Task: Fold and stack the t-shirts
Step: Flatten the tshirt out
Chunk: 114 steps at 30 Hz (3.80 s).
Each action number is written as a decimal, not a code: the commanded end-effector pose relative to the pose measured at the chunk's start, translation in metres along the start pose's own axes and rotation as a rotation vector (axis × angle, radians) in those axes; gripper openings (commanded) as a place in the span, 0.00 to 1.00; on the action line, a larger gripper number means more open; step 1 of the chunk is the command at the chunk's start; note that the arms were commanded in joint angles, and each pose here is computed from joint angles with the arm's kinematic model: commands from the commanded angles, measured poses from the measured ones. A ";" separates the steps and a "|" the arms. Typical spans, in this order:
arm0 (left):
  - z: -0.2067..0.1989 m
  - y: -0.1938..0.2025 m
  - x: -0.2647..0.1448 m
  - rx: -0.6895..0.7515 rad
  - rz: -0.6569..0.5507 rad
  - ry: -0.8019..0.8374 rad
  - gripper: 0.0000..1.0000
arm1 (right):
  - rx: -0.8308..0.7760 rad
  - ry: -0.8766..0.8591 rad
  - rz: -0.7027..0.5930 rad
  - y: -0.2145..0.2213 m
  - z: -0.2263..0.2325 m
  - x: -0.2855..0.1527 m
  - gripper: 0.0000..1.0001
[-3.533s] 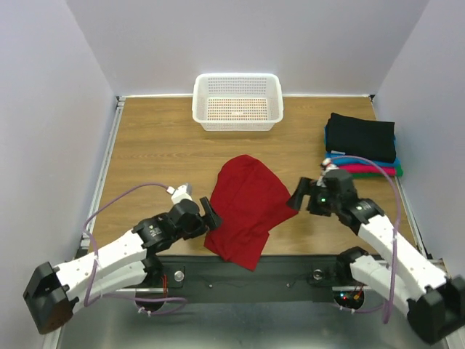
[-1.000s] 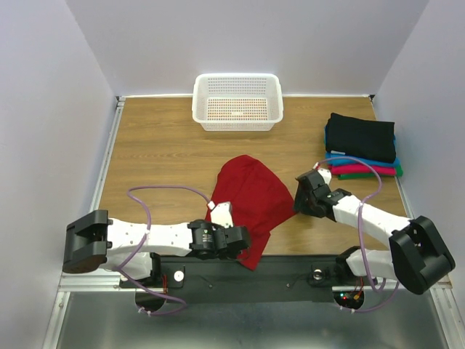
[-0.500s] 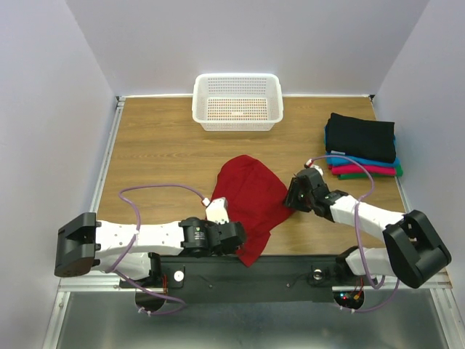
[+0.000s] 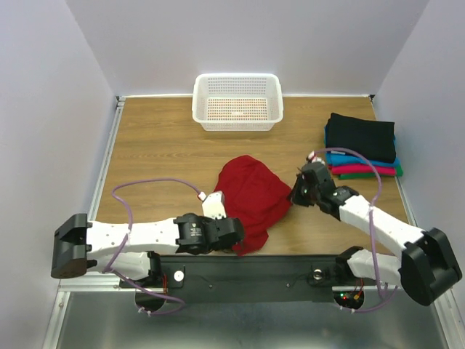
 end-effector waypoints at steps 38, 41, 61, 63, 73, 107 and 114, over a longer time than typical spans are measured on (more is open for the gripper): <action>0.004 -0.205 -0.324 -0.001 -0.839 0.605 0.00 | -0.181 -1.005 -0.835 -0.135 0.131 -0.439 0.00; 0.006 -0.207 -0.326 -0.013 -0.858 0.609 0.00 | -0.182 -1.009 -0.840 -0.135 0.131 -0.443 0.00; 0.067 -0.263 -0.032 -0.102 -0.632 -0.210 0.00 | -0.010 -0.020 -0.683 -0.148 0.102 -0.151 0.01; 0.078 -0.269 -0.005 -0.101 -0.580 -0.247 0.00 | -0.036 0.067 -0.656 -0.149 0.100 -0.118 0.01; 0.130 -0.314 0.042 -0.139 -0.510 -0.300 0.00 | -0.095 0.039 -0.597 -0.185 0.115 -0.055 0.01; 0.063 -0.242 -0.384 0.059 -1.368 0.273 0.00 | -0.294 -1.198 -0.499 -0.108 0.140 -0.408 0.00; 0.078 -0.309 -0.253 -0.061 -1.131 0.014 0.00 | -0.049 -0.760 -0.593 -0.142 0.136 -0.298 0.00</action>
Point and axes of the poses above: each gripper's point midway between its finger pads, its own x axis out along the fingers, its own z axis along the line the jaws close on, y = z × x, the point moved 10 cm from there along -x, back along the fingers, and after that the axes turned 11 degrees about x, right-handed, at the moved point
